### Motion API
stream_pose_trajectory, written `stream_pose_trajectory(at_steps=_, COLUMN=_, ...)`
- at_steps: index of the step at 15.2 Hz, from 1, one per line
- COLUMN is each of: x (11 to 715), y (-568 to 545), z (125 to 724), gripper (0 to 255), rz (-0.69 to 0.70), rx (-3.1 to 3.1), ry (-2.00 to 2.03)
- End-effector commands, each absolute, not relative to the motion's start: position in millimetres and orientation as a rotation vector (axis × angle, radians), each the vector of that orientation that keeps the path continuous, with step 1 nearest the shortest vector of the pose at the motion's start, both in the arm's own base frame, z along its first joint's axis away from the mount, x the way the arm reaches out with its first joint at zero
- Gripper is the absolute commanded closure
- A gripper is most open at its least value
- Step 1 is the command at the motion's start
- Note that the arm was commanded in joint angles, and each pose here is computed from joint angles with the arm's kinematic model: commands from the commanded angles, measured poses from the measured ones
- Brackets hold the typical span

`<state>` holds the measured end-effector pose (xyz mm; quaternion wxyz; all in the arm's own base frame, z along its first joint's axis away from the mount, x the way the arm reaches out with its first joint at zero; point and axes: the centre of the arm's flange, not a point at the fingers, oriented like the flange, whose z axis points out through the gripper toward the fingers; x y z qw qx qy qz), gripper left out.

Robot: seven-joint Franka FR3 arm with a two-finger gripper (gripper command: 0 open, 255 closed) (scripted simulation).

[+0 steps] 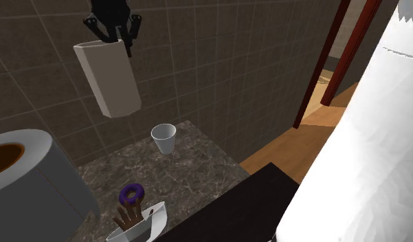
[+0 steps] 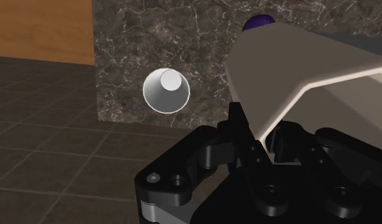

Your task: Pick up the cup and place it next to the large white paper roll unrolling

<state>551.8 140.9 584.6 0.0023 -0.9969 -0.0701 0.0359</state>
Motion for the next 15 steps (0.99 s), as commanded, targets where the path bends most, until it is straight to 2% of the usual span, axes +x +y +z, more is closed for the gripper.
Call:
stream_pose_trajectory(at_steps=1, x=566, y=161, z=585, gripper=255, rz=0.11, rx=-3.127, ry=-0.218)
stream_pose_trajectory(at_steps=11, x=645, y=269, z=586, gripper=255, rz=0.11, rx=-3.127, ry=-0.218)
stream_pose_trajectory(at_steps=15, x=645, y=269, z=564, gripper=255, rz=0.11, rx=-3.127, ry=-0.218)
